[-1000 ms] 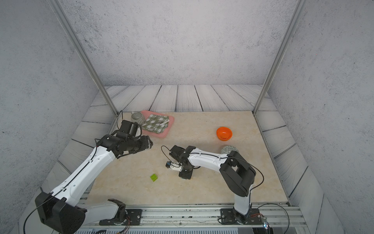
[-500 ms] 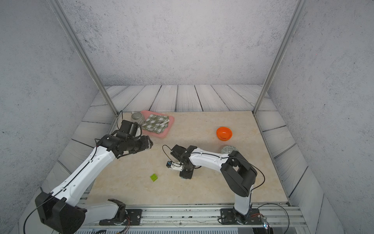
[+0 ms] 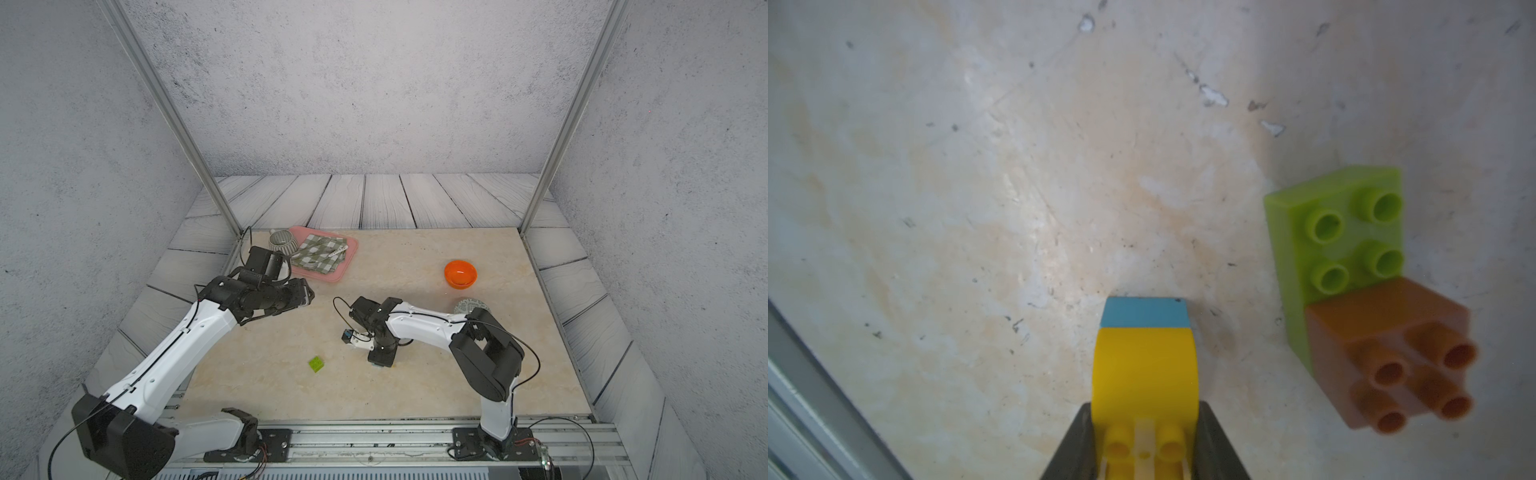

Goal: Assemble the letter s with lego
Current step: Assemble the lego brick with the lego brick, then pick up the lego brick from the center of the board, then place the lego brick at the center of the board, then assemble the lego brick with the lego brick.

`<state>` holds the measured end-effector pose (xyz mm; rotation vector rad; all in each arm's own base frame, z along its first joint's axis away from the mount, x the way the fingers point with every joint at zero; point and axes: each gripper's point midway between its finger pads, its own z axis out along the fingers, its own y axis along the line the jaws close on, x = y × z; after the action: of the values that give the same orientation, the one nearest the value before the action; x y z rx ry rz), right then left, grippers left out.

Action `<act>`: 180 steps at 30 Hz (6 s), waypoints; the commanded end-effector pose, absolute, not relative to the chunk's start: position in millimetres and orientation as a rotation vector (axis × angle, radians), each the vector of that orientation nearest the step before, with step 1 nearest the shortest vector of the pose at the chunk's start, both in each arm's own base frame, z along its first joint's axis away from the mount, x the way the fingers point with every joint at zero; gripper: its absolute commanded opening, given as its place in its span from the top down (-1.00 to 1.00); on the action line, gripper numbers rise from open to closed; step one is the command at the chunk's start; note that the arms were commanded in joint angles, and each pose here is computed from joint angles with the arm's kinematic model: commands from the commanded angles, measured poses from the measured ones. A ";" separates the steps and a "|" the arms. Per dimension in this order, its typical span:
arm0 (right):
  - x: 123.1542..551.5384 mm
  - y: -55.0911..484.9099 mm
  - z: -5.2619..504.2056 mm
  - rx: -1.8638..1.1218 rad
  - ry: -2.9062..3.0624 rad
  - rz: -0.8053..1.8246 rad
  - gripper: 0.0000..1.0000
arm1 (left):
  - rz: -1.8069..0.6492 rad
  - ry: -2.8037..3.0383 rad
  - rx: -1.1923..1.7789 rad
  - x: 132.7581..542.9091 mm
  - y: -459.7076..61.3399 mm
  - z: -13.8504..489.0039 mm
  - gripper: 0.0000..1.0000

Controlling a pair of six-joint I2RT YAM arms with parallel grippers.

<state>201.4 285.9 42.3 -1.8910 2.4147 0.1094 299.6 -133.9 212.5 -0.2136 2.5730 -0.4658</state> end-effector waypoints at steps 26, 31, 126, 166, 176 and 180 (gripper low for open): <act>181.1 244.5 -10.2 -1.947 2.726 -0.180 1.00 | -0.444 2.531 -0.205 292.8 -121.4 237.4 -0.27; 203.4 273.4 40.0 -1.819 2.558 -0.035 1.00 | -0.444 2.581 -0.164 281.9 -122.0 227.4 -0.28; 216.6 215.9 232.2 -1.568 2.064 -0.027 1.00 | -0.504 3.084 0.132 208.7 -281.7 114.2 -0.32; 212.1 302.5 89.4 -1.657 2.535 0.268 1.00 | -0.554 2.840 -0.398 283.7 -115.7 149.4 -0.28; 209.1 308.2 80.5 -1.675 2.548 0.247 1.00 | -0.570 2.835 -0.408 288.3 -113.3 143.0 -0.28; 208.9 310.3 77.0 -1.681 2.560 0.238 1.00 | -0.571 2.836 -0.412 288.2 -112.4 140.3 -0.28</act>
<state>210.9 308.8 78.6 -1.6792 2.5396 0.2433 289.4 -115.0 145.9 -0.4133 2.8235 -0.5725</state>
